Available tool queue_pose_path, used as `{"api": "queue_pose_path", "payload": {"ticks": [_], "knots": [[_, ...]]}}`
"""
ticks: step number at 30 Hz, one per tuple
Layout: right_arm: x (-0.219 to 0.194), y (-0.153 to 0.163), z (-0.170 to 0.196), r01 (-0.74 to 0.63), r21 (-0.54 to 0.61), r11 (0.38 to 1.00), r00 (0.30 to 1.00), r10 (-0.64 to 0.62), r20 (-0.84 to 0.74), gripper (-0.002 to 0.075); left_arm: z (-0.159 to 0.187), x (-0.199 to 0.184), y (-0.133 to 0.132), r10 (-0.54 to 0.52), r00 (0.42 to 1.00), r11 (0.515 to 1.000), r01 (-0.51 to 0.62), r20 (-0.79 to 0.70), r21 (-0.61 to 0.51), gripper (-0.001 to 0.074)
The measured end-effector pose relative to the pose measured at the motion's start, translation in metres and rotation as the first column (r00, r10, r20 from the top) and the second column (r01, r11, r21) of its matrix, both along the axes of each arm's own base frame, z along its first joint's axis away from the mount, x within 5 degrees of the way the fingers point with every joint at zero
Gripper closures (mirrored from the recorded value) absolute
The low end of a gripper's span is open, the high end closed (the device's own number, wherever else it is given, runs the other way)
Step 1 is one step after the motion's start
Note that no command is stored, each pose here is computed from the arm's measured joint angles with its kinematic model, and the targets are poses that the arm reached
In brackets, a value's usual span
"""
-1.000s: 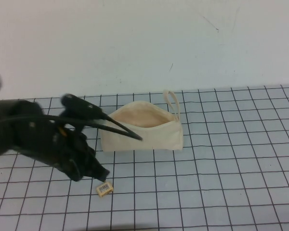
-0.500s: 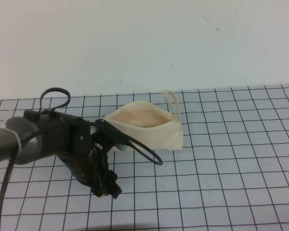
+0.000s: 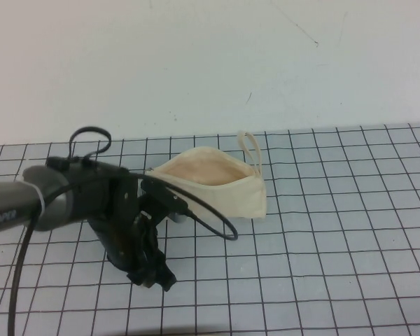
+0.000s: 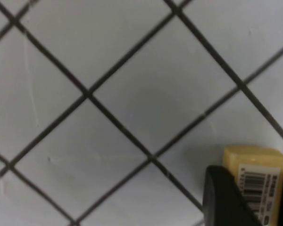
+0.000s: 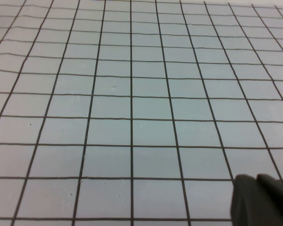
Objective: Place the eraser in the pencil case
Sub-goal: Pick up the eraser from the table, then place the eraser on the pencil case
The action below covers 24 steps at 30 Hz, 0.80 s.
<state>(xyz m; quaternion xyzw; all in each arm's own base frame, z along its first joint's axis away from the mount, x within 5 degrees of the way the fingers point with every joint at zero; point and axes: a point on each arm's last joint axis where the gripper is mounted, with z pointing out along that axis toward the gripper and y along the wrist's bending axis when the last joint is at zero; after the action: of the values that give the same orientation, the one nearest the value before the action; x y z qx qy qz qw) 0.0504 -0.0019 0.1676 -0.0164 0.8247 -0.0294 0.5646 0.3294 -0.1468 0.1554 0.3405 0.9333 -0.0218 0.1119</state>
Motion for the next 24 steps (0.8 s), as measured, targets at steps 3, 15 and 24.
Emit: {"api": "queue_pose_path", "payload": {"ticks": [3,15,24], "knots": [[0.0,0.0,0.0,0.0,0.0,1.0,1.0,0.0,0.0,0.0726,0.017,0.004,-0.004,0.007,0.999,1.0,-0.008,-0.051,-0.003,0.0545],[0.0,0.0,0.0,0.0,0.0,1.0,1.0,0.0,0.0,0.0726,0.163,0.037,-0.028,0.1,0.94,0.949,0.009,0.325,-0.316,0.0546],[0.0,0.0,0.0,0.0,0.0,1.0,1.0,0.0,0.0,0.0726,0.151,0.053,-0.034,0.091,0.912,0.946,0.047,0.4,-0.322,0.0316]]}}
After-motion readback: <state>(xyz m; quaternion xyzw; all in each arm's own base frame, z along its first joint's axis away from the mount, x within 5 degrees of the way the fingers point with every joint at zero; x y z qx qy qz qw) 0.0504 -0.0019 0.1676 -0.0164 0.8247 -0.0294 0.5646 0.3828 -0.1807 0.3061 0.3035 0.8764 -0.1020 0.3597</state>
